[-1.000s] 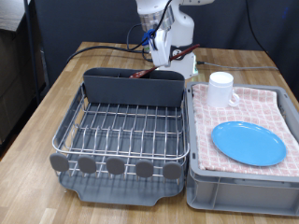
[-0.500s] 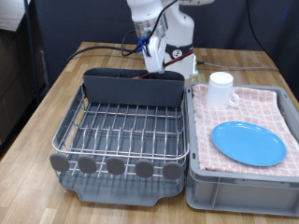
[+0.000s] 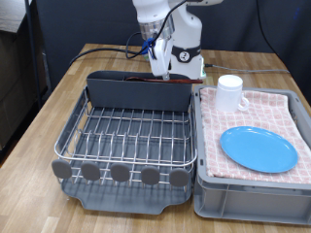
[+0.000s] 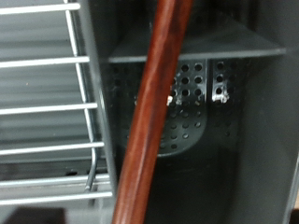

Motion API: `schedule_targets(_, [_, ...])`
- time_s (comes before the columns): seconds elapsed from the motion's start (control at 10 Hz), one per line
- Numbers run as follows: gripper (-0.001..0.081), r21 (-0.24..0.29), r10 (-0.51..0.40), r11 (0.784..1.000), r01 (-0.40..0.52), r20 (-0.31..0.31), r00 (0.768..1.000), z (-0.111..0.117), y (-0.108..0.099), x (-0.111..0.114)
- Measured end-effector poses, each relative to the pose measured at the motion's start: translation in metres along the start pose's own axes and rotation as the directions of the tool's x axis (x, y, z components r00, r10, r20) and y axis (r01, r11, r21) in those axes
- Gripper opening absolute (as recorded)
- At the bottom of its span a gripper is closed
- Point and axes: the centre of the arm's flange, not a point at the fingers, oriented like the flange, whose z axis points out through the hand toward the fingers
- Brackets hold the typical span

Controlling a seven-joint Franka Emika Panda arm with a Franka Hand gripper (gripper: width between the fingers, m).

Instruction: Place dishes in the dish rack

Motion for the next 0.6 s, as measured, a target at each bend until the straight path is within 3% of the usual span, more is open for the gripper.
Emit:
schedule_targets(0.1, [0.057,0.013,-0.005,1.0,0.005,-0.021,1.0,0.0,0.001,-0.002])
schedule_targets(0.2, [0.057,0.026,-0.005,1.0,0.006,-0.039,0.999,-0.001,0.002,-0.004])
schedule_targets(0.3, [0.0739,0.037,-0.003,0.999,0.005,-0.054,0.999,-0.002,0.003,-0.007])
schedule_targets(0.6, [0.079,0.085,-0.001,0.996,0.011,-0.117,0.993,-0.004,0.009,-0.017])
